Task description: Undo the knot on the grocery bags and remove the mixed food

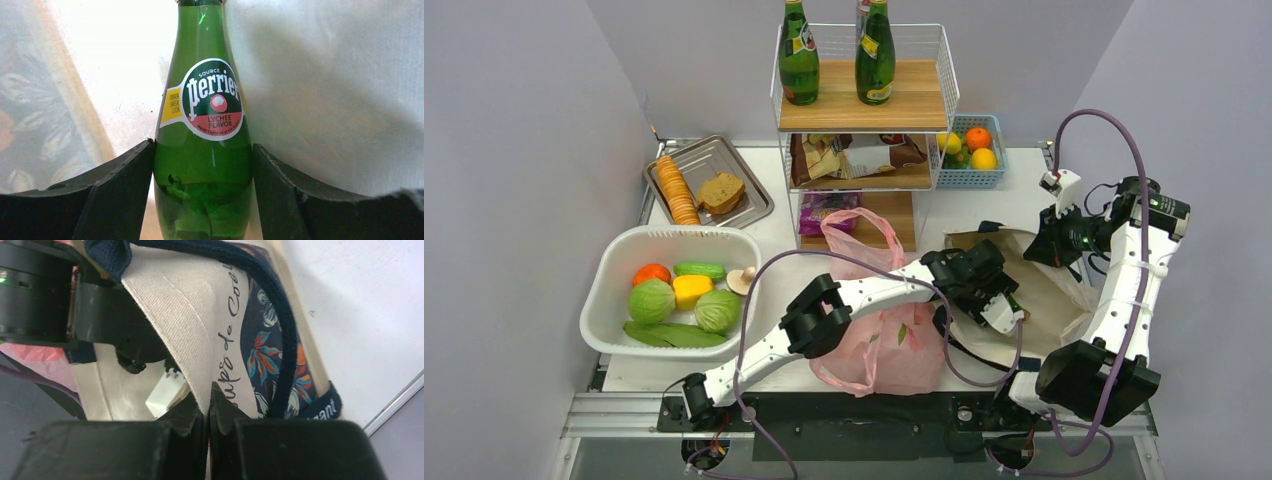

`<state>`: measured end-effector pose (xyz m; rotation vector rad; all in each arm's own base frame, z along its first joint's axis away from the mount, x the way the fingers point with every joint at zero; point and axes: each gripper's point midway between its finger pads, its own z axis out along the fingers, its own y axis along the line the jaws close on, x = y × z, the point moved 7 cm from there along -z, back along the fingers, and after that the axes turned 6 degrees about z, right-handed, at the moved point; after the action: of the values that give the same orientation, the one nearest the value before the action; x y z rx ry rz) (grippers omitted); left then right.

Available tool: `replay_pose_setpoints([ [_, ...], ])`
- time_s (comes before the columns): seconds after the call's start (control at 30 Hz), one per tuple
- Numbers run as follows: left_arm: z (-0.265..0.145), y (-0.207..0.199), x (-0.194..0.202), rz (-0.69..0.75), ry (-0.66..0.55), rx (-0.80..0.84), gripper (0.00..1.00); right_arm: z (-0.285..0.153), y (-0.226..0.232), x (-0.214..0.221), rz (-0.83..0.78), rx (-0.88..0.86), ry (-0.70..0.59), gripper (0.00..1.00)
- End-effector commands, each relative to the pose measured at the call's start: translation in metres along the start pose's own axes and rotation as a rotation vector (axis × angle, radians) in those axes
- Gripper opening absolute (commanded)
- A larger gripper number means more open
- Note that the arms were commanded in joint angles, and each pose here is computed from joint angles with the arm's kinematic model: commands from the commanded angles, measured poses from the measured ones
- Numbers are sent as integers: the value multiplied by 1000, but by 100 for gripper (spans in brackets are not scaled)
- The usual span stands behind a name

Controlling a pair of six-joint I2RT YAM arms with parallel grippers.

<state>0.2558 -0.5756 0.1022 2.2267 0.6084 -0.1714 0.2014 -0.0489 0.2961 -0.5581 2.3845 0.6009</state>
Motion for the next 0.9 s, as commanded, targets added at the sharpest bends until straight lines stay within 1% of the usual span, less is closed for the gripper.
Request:
replay_pose_setpoints([
  [0.0,-48,-21,-44,-57,-67,222,36,-10,19,-17,29,-63,-90,0],
  [0.03,-56,-26,-50,-71,-72,265,36,-10,21,-18,39,-68,-98,0],
  [0.1,-66,-25,-57,-83,-76,292,36,-10,24,-19,46,-73,-101,0],
  [0.2,-79,-40,-56,-98,-43,393,36,-5,30,-11,41,-87,-78,0],
  [0.27,-76,-54,-49,-108,-3,443,36,0,32,-4,34,-97,-51,0],
  [0.33,-67,-66,-38,-120,46,472,39,6,32,3,38,-110,-27,0],
  [0.4,-56,-75,-27,-142,87,480,46,10,31,8,46,-121,-7,0],
  [0.47,-45,-82,-17,-156,115,481,58,12,31,11,48,-124,3,0],
  [0.5,-39,-84,-10,-162,128,477,69,12,31,11,47,-123,6,0],
  [0.57,-32,-91,0,-157,153,483,79,13,30,13,48,-121,14,0],
  [0.67,-24,-99,10,-169,180,487,80,13,30,14,44,-120,18,0],
  [0.73,-20,-102,15,-173,190,487,75,14,29,15,41,-119,21,0],
  [0.77,-19,-100,15,-167,198,473,63,14,28,14,40,-118,23,0],
  [0.8,-20,-97,14,-167,195,461,45,13,27,14,38,-116,23,0],
  [0.83,-24,-86,9,-182,181,417,36,13,26,14,33,-112,25,0],
  [0.87,-29,-78,5,-192,167,388,19,13,25,14,30,-109,25,0],
])
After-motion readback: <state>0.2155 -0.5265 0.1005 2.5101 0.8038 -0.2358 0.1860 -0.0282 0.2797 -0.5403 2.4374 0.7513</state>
